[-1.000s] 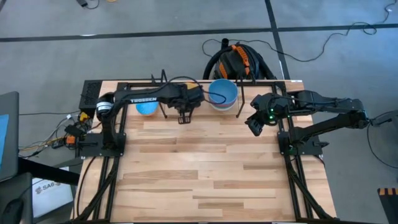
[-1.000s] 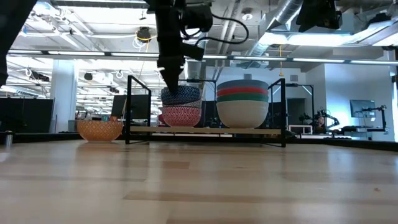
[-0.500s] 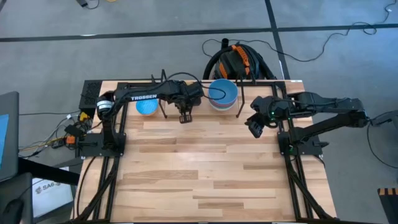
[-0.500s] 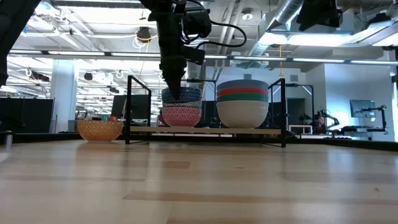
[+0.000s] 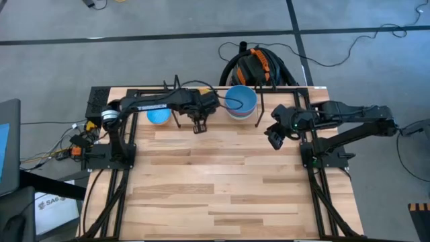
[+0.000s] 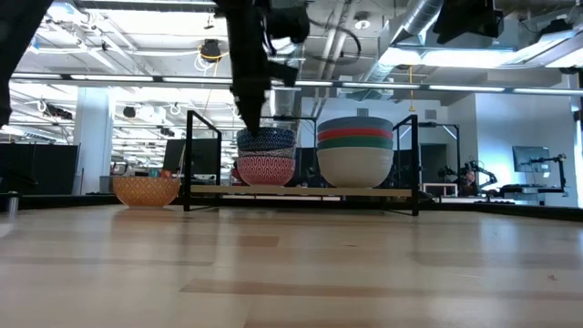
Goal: Place and stack bowls onto a shelf
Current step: Stack the small light blue bowl on the small yellow bowl on the shelf
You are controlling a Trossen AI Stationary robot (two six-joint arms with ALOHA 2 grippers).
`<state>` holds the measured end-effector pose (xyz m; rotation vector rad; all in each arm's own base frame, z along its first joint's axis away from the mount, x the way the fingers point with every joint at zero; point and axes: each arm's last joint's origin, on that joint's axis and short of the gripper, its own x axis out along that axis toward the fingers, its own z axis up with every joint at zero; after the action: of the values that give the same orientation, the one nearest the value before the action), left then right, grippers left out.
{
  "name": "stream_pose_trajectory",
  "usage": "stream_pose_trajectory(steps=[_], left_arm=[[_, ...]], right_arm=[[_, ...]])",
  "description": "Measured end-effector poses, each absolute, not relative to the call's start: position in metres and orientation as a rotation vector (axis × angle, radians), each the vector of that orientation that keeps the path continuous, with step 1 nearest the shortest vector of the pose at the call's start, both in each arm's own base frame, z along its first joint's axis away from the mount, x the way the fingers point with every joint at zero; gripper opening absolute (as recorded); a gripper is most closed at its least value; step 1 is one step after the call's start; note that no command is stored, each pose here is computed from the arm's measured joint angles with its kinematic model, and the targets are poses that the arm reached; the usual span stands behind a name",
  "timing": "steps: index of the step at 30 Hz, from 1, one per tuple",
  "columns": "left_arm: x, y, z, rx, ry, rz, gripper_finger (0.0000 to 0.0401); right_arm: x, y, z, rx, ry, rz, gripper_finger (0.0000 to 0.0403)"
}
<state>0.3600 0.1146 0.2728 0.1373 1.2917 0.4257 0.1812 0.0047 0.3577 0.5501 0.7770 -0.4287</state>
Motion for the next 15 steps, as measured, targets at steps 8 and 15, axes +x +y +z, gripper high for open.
stream_pose_trajectory(steps=[8, 15], left_arm=[[0.342, 0.111, 0.317, 0.109, 1.152, 0.484, 0.0011], [0.306, 0.111, 0.345, 0.011, 1.149, 0.559, 0.0011]], right_arm=[[0.184, 0.005, 0.360, 0.542, 0.734, -0.420, 0.0128], [0.187, -0.002, 0.362, 0.523, 0.711, -0.437, 0.0128]])
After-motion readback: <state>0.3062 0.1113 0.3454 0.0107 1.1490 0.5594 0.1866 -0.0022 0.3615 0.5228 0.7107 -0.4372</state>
